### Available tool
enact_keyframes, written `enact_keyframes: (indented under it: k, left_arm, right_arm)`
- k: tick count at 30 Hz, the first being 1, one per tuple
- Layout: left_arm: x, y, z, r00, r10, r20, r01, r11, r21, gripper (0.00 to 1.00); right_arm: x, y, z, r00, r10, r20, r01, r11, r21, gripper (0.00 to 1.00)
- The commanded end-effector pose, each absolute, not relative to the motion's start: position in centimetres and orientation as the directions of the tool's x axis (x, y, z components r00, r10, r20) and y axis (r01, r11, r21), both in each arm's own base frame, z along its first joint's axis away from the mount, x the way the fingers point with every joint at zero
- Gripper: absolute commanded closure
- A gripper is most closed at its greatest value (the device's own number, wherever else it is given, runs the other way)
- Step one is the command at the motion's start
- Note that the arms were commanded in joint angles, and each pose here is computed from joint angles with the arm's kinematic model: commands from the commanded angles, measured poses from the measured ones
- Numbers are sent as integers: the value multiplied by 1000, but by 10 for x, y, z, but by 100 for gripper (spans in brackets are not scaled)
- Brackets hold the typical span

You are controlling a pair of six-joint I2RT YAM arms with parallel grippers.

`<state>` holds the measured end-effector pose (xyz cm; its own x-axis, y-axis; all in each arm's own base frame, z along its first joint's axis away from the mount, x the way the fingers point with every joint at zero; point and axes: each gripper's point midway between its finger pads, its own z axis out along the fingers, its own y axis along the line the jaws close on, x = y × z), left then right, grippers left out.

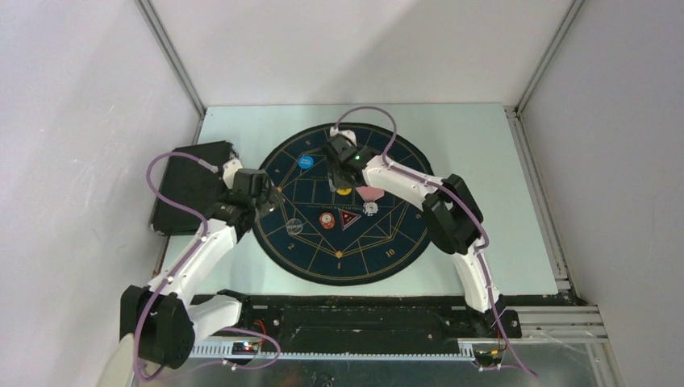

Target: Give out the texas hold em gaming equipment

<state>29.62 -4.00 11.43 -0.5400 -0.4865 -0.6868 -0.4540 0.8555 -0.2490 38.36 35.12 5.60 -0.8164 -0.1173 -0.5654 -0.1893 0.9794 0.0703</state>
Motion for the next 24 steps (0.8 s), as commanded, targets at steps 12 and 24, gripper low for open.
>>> enact_keyframes:
  k: [12,24]
  left_arm:
    - [303,-45,118,-530,-466,-709,-407,873,-269,0]
    - [304,-51,113,-553,-460,-694,-389,880,-273,0]
  right_arm:
    - [521,236,106,-746,125,-654,27,987,158,64]
    - [539,215,57,-794,143,-591,95,989,111,61]
